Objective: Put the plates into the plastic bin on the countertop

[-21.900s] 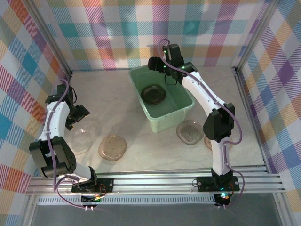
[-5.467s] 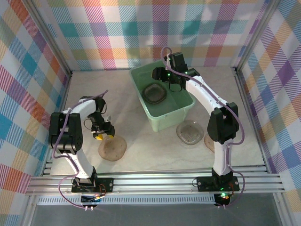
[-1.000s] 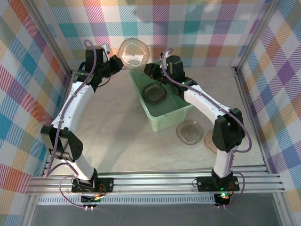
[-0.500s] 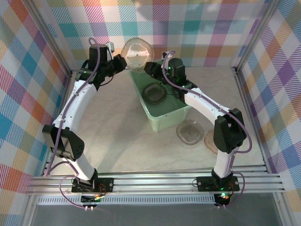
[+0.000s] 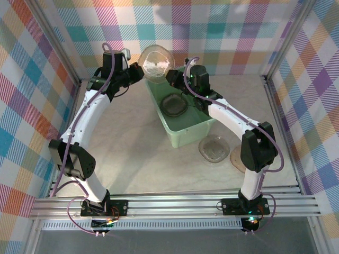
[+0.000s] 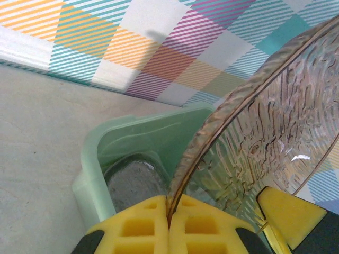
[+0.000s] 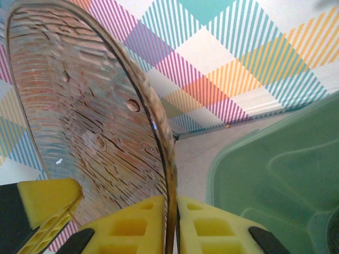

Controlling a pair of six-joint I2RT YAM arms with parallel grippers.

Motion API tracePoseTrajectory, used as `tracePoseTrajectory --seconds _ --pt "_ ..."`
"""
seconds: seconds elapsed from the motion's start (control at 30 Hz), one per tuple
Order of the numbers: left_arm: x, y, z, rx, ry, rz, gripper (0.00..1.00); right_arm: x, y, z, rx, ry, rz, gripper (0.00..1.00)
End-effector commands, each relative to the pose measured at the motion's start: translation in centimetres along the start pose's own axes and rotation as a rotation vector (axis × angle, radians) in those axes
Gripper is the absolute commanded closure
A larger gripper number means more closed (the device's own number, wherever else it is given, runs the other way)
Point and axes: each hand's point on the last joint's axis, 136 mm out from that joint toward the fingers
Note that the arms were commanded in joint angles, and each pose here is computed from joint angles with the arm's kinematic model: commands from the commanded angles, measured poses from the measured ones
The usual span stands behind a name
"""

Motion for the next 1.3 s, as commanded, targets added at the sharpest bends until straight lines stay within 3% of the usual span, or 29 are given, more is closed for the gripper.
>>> tracePoseTrajectory --seconds 0.0,0.33,0.43,0.53,0.67,0.83,0.97,1.27 --pt "-0.6 0.3 -1.6 0.020 -0.034 -0.020 1.00 -1.5 1.0 0.8 0.011 0.000 -0.025 0.89" --pt "-0.1 -0.1 -2.0 0.034 -0.043 0.010 1.00 -1.4 0.9 0.5 0.027 -0.019 -0.015 1.00" --pt "0.0 -0.2 -1.9 0.025 -0.050 0.019 0.87 -1.5 1.2 0.2 0.047 -0.041 -0.018 1.00" --pt "-0.1 -0.5 -2.1 0.035 -0.059 0.016 0.67 -1.4 1.5 -1.1 0.100 -0.094 -0.014 1.00" --pt "-0.4 -1.0 -2.7 0.058 -0.068 0.018 0.55 -1.4 2.2 -2.3 0.151 -0.150 -0.034 1.00" --pt "-1.1 -0.8 -2.8 0.048 -0.112 0.002 0.45 -0.9 3.0 -3.5 0.214 -0.219 -0.041 1.00" --pt "-1.8 0.0 -2.1 0.007 -0.164 -0.025 0.37 0.5 4.2 -6.1 0.347 -0.307 -0.035 1.00" --pt "-2.9 0.9 2.7 -0.073 -0.127 -0.025 0.34 5.1 6.8 -10.4 0.636 -0.487 0.060 1.00"
Point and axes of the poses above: each hand's point on the last joint's axis, 136 mm out from that joint toward the fingers, its own y axis back along the fingers, its own z axis along the line the jaws close on, x = y × z, and after that the axes turned 9 degrees about y, right-handed
